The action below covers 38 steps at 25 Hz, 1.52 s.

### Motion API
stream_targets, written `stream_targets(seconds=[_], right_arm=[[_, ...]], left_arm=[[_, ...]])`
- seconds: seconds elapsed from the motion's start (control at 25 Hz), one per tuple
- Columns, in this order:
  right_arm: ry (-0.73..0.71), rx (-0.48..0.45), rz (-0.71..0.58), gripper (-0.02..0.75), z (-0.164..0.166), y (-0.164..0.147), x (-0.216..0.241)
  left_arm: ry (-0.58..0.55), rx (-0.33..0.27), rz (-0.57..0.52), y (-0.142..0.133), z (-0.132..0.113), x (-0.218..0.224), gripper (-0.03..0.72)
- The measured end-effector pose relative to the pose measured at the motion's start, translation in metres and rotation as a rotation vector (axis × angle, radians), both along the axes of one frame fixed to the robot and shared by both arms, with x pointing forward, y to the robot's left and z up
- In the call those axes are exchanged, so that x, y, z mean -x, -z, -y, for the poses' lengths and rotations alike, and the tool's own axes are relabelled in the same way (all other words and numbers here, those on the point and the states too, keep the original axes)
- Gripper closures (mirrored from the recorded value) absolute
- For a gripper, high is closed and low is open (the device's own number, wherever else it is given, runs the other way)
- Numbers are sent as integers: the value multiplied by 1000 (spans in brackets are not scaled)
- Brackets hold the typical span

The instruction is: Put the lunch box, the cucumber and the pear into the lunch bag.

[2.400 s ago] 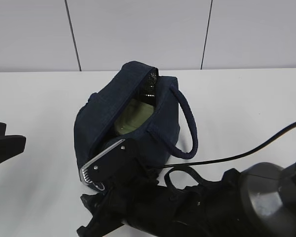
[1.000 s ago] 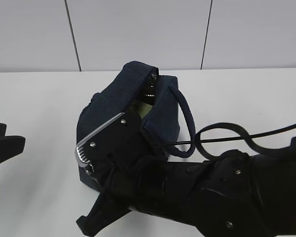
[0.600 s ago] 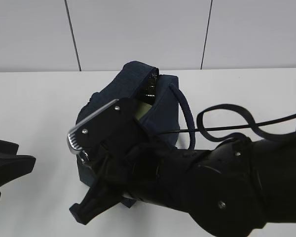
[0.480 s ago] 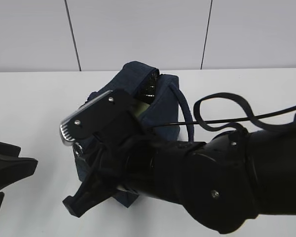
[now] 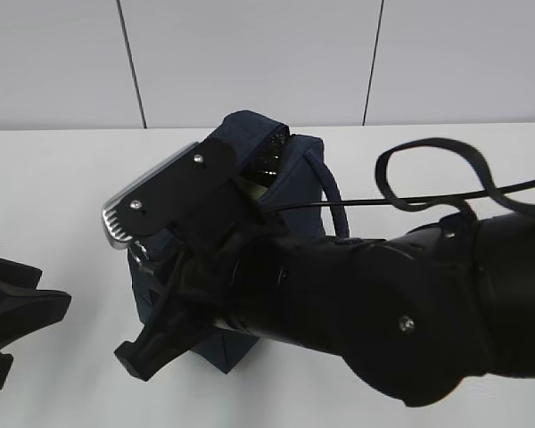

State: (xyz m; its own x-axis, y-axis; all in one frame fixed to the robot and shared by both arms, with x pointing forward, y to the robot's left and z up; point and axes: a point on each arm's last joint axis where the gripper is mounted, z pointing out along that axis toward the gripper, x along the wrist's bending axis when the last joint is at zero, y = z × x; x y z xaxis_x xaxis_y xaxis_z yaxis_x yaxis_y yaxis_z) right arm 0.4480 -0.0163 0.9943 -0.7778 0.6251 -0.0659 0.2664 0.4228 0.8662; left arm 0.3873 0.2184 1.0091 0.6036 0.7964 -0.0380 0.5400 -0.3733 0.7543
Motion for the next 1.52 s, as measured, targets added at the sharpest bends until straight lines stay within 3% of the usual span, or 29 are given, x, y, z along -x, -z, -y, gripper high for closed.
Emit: stream_targets(seconds=[0.32,0.56,0.68,0.92,1.52], right_arm=[[23,7,25,738,5,-9,0],[53,9,32,738,7,-9,-2],[53,9,32,738,7,-10,-2],[55,8,32,738,7,-10,-2],[54,10,33,738,7,-10,-2]], left_arm=[[51,-47,-34,-3,11,-24,410],[153,-123,-52,7,24,-48,411],[232,-125,-61,20,32,-54,411],[287,-62,-44,36,43,-67,412],[292,-136,-8,49,39,-80,412]])
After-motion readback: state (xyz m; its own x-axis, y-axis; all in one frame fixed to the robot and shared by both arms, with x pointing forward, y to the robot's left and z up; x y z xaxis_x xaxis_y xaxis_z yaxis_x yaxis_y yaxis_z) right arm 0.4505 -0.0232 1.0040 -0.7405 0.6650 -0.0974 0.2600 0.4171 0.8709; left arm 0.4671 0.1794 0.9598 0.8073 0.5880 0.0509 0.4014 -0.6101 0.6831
